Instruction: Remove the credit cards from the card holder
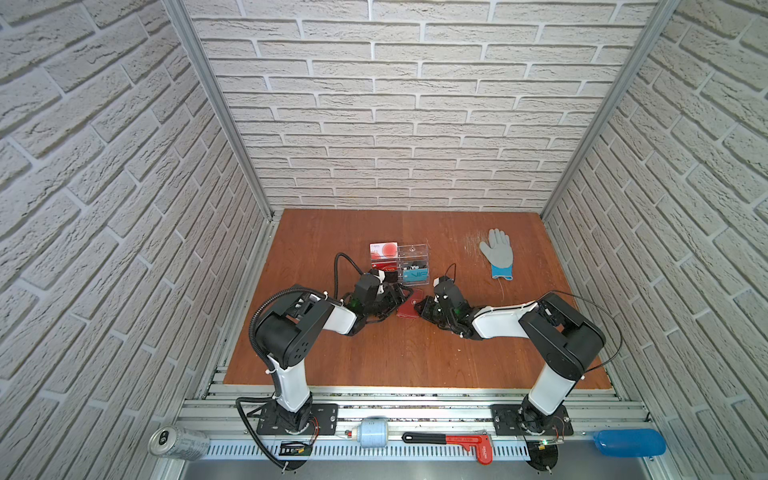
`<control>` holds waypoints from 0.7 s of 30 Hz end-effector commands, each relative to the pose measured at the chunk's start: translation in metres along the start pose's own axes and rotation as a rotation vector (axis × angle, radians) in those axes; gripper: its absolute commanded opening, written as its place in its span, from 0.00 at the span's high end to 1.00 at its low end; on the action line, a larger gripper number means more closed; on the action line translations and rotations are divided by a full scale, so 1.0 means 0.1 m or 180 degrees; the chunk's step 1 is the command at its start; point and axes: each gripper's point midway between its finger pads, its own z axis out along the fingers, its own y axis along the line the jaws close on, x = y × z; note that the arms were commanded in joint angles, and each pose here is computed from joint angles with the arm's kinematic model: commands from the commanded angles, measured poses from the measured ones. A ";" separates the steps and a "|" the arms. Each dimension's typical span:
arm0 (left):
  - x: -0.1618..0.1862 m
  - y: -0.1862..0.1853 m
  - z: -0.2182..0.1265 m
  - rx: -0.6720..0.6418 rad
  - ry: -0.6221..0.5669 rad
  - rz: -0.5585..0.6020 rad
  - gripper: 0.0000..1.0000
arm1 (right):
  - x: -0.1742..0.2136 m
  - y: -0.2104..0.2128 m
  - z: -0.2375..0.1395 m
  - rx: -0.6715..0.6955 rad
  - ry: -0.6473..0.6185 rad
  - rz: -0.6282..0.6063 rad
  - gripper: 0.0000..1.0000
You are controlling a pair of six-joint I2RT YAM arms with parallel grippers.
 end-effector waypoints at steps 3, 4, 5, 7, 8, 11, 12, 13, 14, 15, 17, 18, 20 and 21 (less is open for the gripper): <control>0.02 -0.14 0.02 0.0263 0.0033 0.0118 0.37 | 0.17 0.17 0.07 -0.0155 0.0260 -0.0124 0.84; 0.02 -0.14 0.02 0.0270 0.0034 0.0130 0.40 | 0.17 0.19 0.07 -0.0167 0.0265 -0.0122 0.84; 0.02 -0.14 0.02 0.0280 0.0032 0.0139 0.43 | 0.17 0.20 0.08 -0.0171 0.0269 -0.0132 0.84; 0.03 -0.14 0.02 0.0291 0.0024 0.0152 0.46 | 0.16 0.22 0.08 -0.0170 0.0279 -0.0153 0.84; 0.03 -0.14 0.01 0.0296 0.0024 0.0157 0.46 | 0.15 0.24 0.08 -0.0173 0.0281 -0.0163 0.84; 0.04 -0.11 0.00 0.0294 0.0024 0.0169 0.52 | 0.14 0.26 0.09 -0.0180 0.0292 -0.0174 0.84; 0.05 -0.11 0.00 0.0298 0.0023 0.0171 0.54 | 0.14 0.28 0.10 -0.0192 0.0299 -0.0175 0.84; 0.05 -0.10 0.00 0.0299 0.0016 0.0164 0.56 | 0.14 0.30 0.10 -0.0201 0.0302 -0.0182 0.84; 0.05 -0.10 0.00 0.0312 0.0013 0.0173 0.58 | 0.13 0.31 0.11 -0.0211 0.0307 -0.0189 0.84; 0.06 -0.09 0.00 0.0317 0.0015 0.0171 0.60 | 0.14 0.31 0.11 -0.0209 0.0324 -0.0197 0.84; 0.07 -0.08 0.00 0.0326 0.0014 0.0167 0.64 | 0.13 0.33 0.12 -0.0202 0.0330 -0.0209 0.84; 0.07 -0.09 0.00 0.0338 0.0011 0.0172 0.69 | 0.13 0.34 0.13 -0.0208 0.0336 -0.0218 0.84; 0.07 -0.09 -0.01 0.0362 -0.0001 0.0170 0.77 | 0.13 0.35 0.14 -0.0214 0.0351 -0.0229 0.84; 0.07 -0.10 -0.01 0.0384 -0.0002 0.0174 0.80 | 0.13 0.36 0.14 -0.0220 0.0362 -0.0235 0.84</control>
